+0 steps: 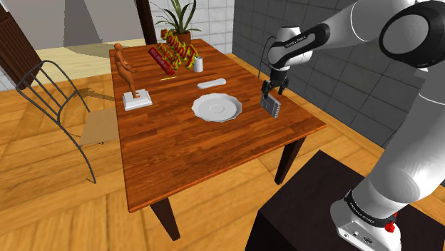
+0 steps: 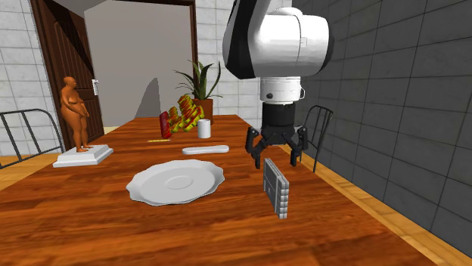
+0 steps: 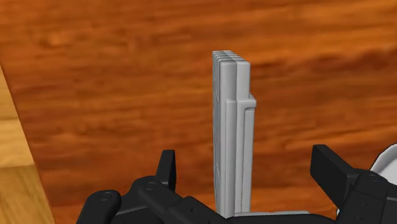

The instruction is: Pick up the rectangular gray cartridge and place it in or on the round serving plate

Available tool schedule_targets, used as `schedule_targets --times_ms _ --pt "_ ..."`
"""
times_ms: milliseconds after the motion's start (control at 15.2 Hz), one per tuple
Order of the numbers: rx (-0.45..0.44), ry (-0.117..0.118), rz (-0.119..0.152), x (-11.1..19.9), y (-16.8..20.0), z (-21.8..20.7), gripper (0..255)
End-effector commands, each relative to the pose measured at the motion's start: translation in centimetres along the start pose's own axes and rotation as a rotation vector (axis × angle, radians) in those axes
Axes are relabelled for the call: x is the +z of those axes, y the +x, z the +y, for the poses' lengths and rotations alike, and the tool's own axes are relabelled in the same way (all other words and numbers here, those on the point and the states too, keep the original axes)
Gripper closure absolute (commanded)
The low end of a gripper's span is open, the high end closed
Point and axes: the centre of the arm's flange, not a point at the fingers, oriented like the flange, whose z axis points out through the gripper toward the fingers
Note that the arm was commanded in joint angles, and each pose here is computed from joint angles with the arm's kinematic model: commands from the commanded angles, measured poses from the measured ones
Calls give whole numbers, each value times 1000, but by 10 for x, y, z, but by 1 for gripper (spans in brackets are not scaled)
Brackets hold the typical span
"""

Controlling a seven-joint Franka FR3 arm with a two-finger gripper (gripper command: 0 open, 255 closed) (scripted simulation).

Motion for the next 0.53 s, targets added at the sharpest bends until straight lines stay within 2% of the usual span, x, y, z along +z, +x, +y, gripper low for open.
schedule_targets --times_ms 0,462 --pt "6 0 2 8 5 2 0" --pt "6 0 2 43 5 2 0"
